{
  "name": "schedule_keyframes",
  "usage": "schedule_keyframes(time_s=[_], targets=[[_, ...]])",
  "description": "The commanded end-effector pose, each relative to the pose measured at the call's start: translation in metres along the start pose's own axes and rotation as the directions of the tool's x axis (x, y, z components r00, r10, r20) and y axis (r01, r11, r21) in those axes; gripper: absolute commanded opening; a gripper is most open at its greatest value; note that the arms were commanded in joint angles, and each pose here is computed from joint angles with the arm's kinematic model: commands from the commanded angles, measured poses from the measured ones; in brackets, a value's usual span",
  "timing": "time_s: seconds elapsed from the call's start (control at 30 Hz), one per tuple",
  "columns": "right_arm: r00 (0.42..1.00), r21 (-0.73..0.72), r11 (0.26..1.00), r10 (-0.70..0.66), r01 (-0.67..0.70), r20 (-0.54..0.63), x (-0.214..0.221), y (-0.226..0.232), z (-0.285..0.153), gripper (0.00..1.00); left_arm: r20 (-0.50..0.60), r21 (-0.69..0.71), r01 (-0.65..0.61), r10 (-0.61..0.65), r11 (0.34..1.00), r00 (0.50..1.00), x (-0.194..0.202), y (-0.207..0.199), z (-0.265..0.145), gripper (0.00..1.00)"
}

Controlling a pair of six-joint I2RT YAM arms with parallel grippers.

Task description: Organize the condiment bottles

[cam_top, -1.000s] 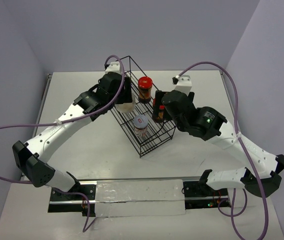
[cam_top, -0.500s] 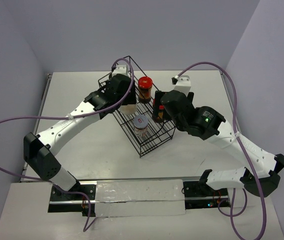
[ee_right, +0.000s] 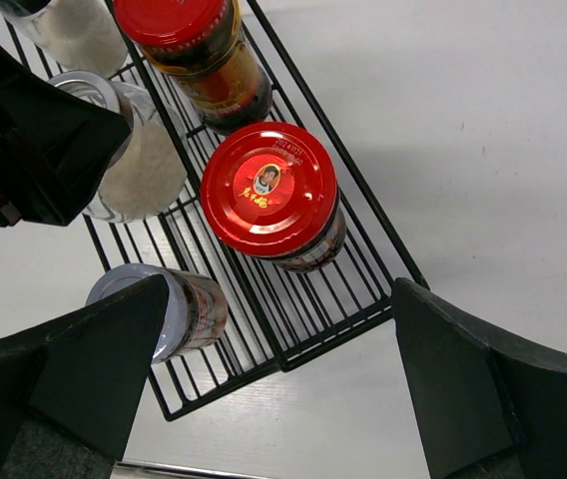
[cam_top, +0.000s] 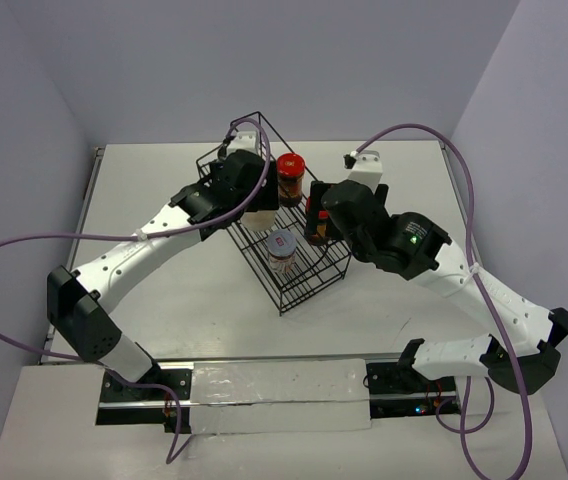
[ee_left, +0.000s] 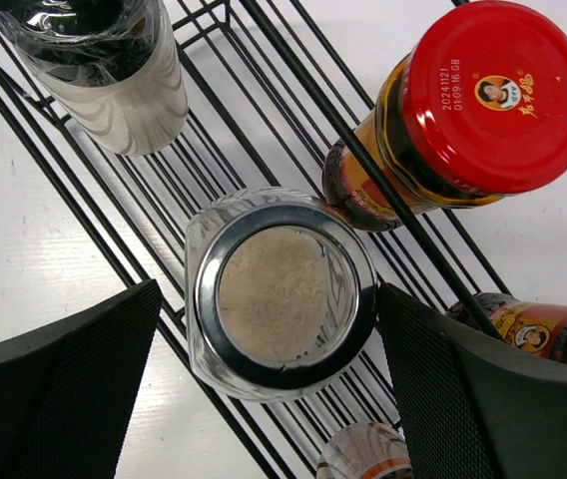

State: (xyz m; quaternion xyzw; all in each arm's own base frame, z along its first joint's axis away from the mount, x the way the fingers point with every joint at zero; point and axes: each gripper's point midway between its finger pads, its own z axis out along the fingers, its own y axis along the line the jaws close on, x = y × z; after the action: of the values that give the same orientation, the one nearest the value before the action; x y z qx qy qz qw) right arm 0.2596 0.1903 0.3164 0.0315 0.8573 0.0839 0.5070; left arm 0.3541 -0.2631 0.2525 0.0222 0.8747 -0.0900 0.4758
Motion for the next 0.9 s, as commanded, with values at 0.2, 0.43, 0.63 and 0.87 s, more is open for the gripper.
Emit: schedule_keyframes(time_s=[0.2, 0.43, 0.63, 0.87], targets=[[0.987, 0.201, 0.973, 0.089, -0.114, 0.131, -0.030, -0.055, -0.012, 1.00, 0.184, 0.060, 0.043, -0.054, 0.997, 0.981, -0.077, -0.003, -0.061, 0.99], [0.952, 0.235, 0.934, 0.222, -0.269, 0.209, -0.043, -0.127, -0.022, 1.00, 0.341, -0.041, 0.083, -0.064, 0.996, 0.938, -0.114, 0.045, -0.113, 1.00], [0.929, 0.252, 0.899, 0.313, -0.357, 0.200, -0.025, -0.152, -0.014, 1.00, 0.362, -0.205, 0.151, -0.069, 0.967, 0.930, -0.114, 0.115, -0.125, 1.00], [0.918, 0.249, 0.887, 0.349, -0.388, 0.189, -0.003, -0.161, -0.006, 1.00, 0.409, -0.305, 0.337, -0.198, 0.891, 0.891, -0.105, 0.208, -0.135, 1.00]])
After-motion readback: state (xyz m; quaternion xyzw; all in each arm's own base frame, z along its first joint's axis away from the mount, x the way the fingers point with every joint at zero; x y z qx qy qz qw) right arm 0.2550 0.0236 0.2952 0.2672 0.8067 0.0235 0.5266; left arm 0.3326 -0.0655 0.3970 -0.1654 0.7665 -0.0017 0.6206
